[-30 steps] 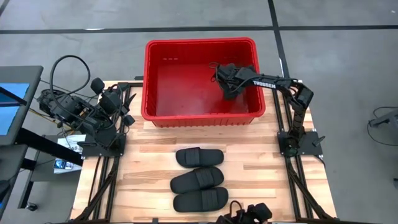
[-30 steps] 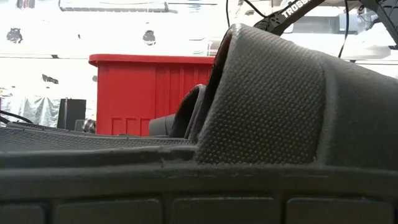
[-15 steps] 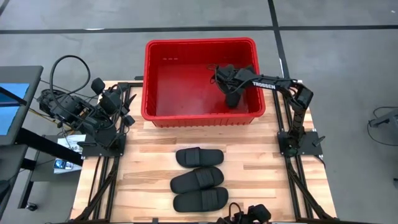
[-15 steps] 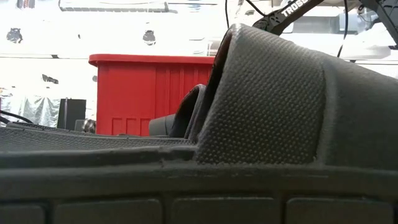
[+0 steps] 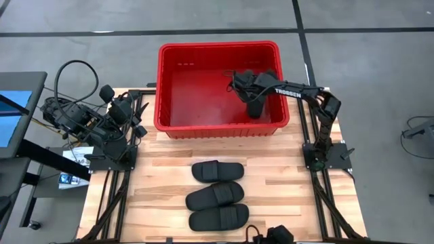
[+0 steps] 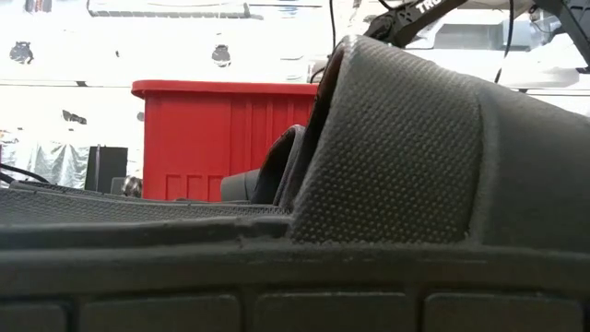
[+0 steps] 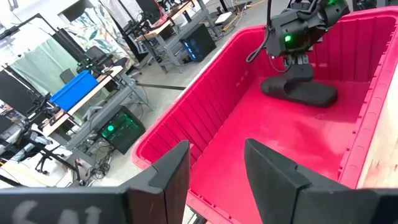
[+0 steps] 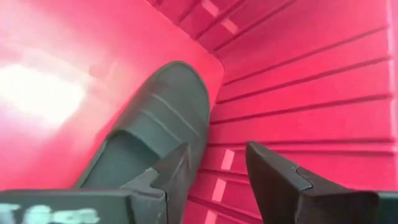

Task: Pick and place slides into bin
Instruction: Put the black slide into the container

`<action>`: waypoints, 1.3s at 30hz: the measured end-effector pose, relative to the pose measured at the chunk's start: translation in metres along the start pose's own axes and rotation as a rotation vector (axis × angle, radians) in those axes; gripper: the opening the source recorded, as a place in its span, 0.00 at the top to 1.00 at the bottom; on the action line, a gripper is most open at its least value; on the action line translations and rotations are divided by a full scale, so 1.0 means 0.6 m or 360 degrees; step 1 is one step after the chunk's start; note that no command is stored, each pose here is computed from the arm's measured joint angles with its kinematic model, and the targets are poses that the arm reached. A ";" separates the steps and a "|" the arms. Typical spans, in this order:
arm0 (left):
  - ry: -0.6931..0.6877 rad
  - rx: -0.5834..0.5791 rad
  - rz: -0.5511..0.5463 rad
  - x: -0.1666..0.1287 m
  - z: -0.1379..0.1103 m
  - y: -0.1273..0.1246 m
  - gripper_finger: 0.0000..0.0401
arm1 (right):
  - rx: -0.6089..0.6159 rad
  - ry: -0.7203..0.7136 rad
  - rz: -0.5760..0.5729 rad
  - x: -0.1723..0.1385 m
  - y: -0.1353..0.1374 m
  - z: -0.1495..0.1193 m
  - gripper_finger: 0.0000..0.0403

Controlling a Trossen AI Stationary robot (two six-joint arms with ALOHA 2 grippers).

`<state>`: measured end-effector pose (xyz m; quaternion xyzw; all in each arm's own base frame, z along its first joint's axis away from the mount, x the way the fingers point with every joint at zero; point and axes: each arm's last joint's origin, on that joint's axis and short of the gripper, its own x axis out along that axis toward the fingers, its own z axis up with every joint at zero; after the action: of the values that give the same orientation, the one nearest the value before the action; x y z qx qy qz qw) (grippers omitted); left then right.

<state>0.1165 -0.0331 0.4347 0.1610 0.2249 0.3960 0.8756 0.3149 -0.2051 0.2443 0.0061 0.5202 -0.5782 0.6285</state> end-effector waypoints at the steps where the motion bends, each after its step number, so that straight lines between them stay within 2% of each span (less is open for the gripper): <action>1: 0.0000 0.0000 0.0000 0.000 0.000 0.000 0.64 | -0.0001 -0.0013 -0.0002 -0.005 0.000 0.002 0.64; 14: 0.0021 0.0111 -0.0036 0.000 -0.001 -0.001 0.64 | -0.0130 -0.0076 -0.0025 -0.105 -0.037 0.036 0.71; 20: 0.0008 0.0154 -0.0015 0.000 0.000 0.000 0.64 | -0.0165 -0.0150 0.0030 -0.178 -0.063 0.047 0.77; 25: -0.0019 0.0168 0.0030 0.000 0.000 0.003 0.64 | -0.0169 -0.0260 0.0170 -0.251 -0.079 0.049 0.81; 30: -0.0026 0.0200 0.0023 -0.002 -0.012 0.014 0.64 | -0.0198 -0.0420 0.0314 -0.333 -0.086 0.034 0.82; 34: -0.0044 0.0234 -0.0008 -0.002 -0.045 0.020 0.64 | -0.0254 -0.0558 0.0430 -0.397 -0.083 0.009 0.82; 36: -0.0072 0.0194 -0.0054 -0.002 -0.062 0.018 0.64 | -0.0284 -0.0622 0.0487 -0.425 -0.080 -0.004 0.82; 39: -0.0115 0.0135 -0.0214 -0.003 -0.082 0.006 0.64 | -0.0359 -0.0702 0.0562 -0.460 -0.073 -0.031 0.82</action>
<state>0.0874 -0.0269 0.3950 0.1967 0.2200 0.3203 0.9002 0.3286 -0.0095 0.4444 -0.0992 0.4229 -0.3860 0.8138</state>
